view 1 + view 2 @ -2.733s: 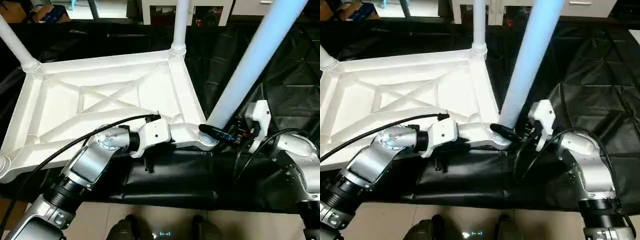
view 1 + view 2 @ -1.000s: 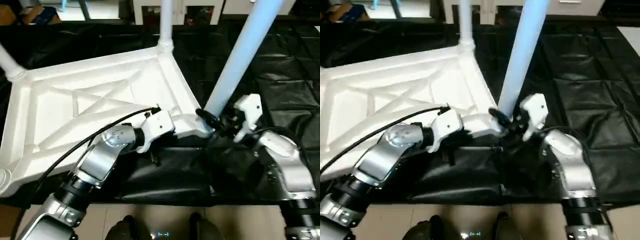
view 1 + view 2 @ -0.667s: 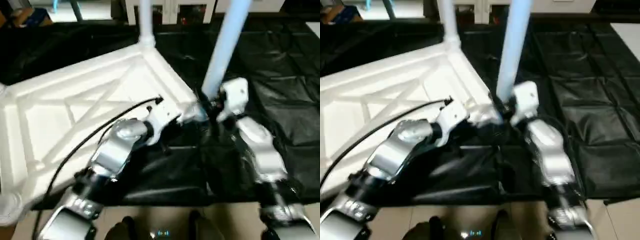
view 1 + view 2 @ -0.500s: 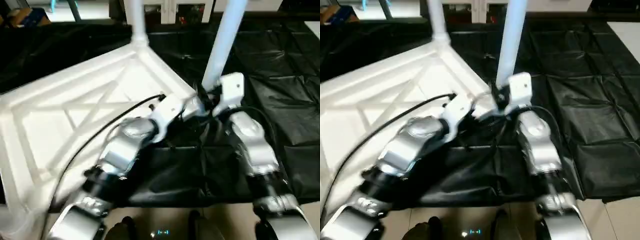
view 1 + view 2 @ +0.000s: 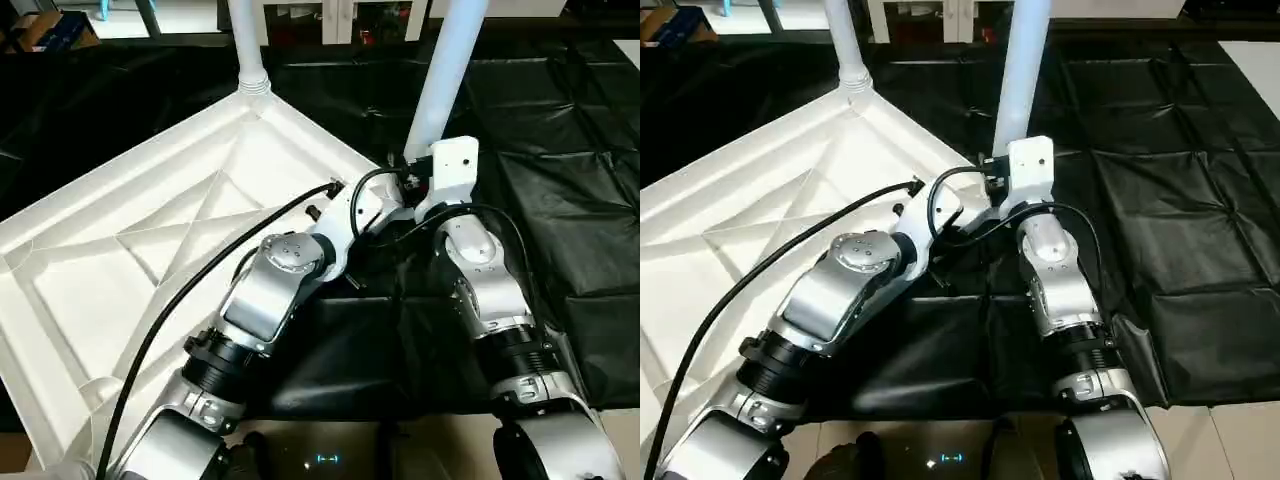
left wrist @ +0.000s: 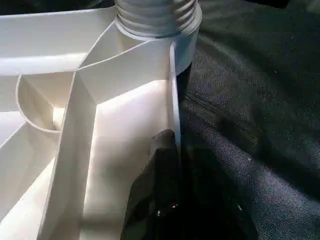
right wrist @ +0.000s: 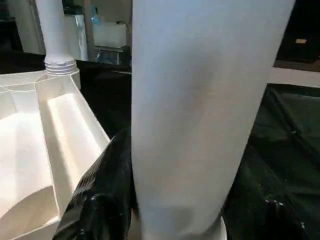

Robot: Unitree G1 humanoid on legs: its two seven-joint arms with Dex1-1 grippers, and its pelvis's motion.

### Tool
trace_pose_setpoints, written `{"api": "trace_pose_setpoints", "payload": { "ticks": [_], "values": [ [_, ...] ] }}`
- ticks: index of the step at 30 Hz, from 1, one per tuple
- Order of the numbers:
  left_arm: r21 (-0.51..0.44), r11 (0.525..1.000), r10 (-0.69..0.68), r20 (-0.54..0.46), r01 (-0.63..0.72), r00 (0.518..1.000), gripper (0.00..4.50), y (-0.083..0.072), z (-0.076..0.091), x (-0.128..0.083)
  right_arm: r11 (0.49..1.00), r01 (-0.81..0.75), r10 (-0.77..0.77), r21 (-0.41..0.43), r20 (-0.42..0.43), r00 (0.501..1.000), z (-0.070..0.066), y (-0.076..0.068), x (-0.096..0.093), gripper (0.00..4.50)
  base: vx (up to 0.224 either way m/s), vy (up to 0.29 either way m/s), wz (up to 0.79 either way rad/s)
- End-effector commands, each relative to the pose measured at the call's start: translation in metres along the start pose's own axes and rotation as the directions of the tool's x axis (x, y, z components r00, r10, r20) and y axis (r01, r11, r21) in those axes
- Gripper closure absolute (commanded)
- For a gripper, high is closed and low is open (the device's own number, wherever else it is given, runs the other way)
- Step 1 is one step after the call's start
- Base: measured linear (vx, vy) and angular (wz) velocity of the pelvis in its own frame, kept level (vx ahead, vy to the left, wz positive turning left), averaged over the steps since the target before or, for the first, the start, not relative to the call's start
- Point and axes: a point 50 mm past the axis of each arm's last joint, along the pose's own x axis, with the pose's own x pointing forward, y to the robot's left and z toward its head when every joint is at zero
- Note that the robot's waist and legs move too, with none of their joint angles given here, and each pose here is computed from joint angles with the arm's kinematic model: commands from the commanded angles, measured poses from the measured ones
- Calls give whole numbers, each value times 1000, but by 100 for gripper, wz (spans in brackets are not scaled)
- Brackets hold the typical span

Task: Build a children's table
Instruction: Insert table leg to table base

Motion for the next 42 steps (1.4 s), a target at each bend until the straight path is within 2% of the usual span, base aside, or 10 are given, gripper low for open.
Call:
{"api": "trace_pose_setpoints", "payload": {
  "ticks": [1,4,5,7,11,25,30,32,37,42],
  "values": [
    [49,991,-125,63,122,990,450,-17,13,-4,997,81,-81,-17,-343,936,-76,-25,-33,262,0,0,0],
    [48,992,-121,60,118,991,450,-15,11,-4,999,44,-50,-30,-287,957,-67,-26,-31,262,0,0,0],
    [48,992,-119,59,117,991,450,-15,11,-5,999,28,-36,-36,-260,965,-63,-27,-29,227,0,0,0],
    [48,992,-117,59,115,991,450,-14,11,-5,998,10,-22,-56,-213,977,-53,-29,-27,227,0,0,0],
    [49,992,-116,59,113,992,450,-12,11,-5,997,-11,1,-77,-131,991,-36,-33,-25,180,0,0,0],
    [64,992,-115,50,112,992,450,-6,6,-8,992,-86,84,-92,-28,996,-10,-39,-39,62,0,0,0],
    [141,980,-148,56,139,987,450,4,0,-13,965,-260,259,-38,-37,965,1,-37,-59,20,0,0,0],
    [190,965,-193,50,181,980,450,7,-6,-18,947,-312,310,-71,-40,950,7,-46,-69,20,0,0,0],
    [300,897,-360,70,325,930,450,-2,-12,-31,912,-407,405,-47,-32,914,18,-61,-80,20,0,0,0],
    [335,841,-468,54,425,882,450,-11,-22,-40,830,-558,556,-11,-72,828,24,-67,-93,20,0,0,0]
  ]
}}
